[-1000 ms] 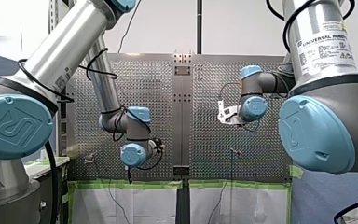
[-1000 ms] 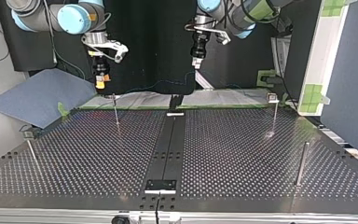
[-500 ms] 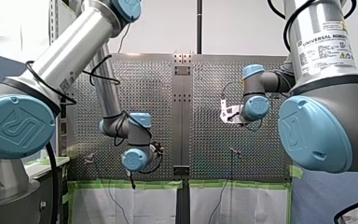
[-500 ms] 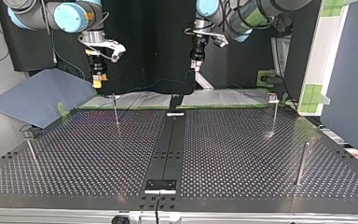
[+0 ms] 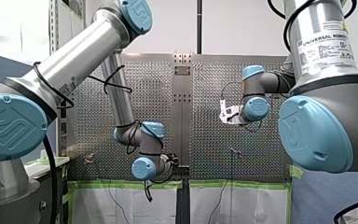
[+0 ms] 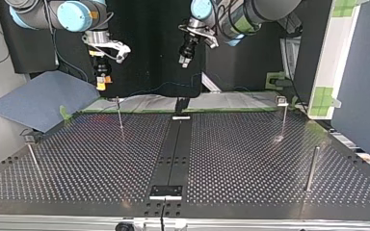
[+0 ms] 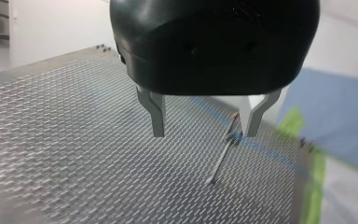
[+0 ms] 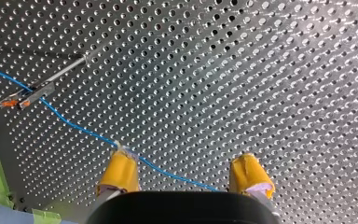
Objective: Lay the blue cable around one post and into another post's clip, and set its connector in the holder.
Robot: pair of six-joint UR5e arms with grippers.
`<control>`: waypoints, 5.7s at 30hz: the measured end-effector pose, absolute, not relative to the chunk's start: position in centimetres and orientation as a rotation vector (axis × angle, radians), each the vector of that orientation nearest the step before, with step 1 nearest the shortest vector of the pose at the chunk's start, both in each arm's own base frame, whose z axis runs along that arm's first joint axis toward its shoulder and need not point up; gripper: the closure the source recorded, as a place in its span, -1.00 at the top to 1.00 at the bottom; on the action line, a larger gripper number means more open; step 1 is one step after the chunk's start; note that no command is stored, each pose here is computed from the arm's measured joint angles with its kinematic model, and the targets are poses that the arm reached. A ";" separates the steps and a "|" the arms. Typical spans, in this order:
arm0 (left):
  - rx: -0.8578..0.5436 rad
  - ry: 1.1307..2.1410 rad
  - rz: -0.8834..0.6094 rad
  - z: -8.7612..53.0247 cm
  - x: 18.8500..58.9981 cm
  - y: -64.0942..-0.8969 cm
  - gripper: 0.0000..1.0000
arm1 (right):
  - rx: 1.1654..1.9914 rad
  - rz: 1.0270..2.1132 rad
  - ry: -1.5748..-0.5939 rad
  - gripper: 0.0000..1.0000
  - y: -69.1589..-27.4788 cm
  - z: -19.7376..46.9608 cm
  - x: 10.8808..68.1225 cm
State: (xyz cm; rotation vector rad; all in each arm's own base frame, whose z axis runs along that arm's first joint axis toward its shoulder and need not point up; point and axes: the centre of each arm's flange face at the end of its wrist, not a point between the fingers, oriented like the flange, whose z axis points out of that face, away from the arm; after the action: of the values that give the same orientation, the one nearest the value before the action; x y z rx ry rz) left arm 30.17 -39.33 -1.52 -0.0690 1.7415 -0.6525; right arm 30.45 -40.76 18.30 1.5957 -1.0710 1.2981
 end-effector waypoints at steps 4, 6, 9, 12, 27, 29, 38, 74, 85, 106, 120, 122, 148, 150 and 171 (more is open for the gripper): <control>-0.037 1.788 -0.713 -2.8 29.1 -41.1 0.58 | 1.588 1.303 -1.069 0.96 -40.9 18.3 30.4; -0.018 1.816 -0.747 -3.6 28.5 -42.1 0.58 | 1.586 1.304 -1.069 0.96 -40.9 18.3 30.3; 0.009 1.856 -0.796 -4.7 27.4 -43.5 0.58 | 1.585 1.305 -1.068 0.96 -41.0 18.3 30.3; 0.033 1.891 -0.842 -5.8 26.4 -44.8 0.58 | 1.584 1.312 -1.064 0.96 -40.9 18.4 30.5; -0.048 1.978 -0.934 -10.8 27.1 -47.6 0.94 | 1.585 1.327 -1.052 0.96 -40.8 18.5 30.7; -0.065 1.991 -0.936 -11.4 27.3 -47.7 0.94 | 1.588 1.331 -1.048 0.96 -40.8 18.5 30.8; -0.140 2.054 -0.942 -14.6 28.0 -48.3 0.98 | 1.585 1.346 -1.038 0.96 -40.8 18.6 31.0; -0.422 2.112 -1.178 -27.0 30.3 -51.8 0.98 | 1.590 1.387 -1.012 0.96 -40.5 18.6 32.0; -0.495 2.136 -1.223 -30.8 30.8 -52.1 0.98 | 1.586 1.395 -1.006 0.96 -40.4 18.6 32.2; -0.406 1.968 -1.264 -26.0 37.4 -58.1 0.98 | 1.591 1.398 -1.003 0.96 -40.3 18.5 32.4; -0.444 1.817 -1.297 -22.8 41.9 -61.0 0.98 | 1.590 1.398 -1.010 0.96 -40.3 18.3 32.2; -0.453 1.793 -1.299 -22.3 42.6 -61.2 0.98 | 1.589 1.398 -1.010 0.96 -40.3 18.3 32.2; -0.535 1.470 -1.522 -13.4 48.6 -68.2 0.98 | 1.582 1.398 -1.011 0.96 -40.5 18.3 32.0; -0.540 1.442 -1.513 -12.6 49.4 -68.4 0.98 | 1.583 1.398 -1.011 0.96 -40.5 18.3 32.0; -0.498 1.393 -1.488 -12.5 50.9 -67.3 0.98 | 1.586 1.395 -1.013 0.96 -40.5 18.3 32.0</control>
State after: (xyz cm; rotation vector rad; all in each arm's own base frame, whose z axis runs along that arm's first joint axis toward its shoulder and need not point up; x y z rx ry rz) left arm 50.88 -67.27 -12.54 -0.4979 1.3933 -1.4877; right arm 31.97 -40.49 18.31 1.5863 -1.0133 1.3948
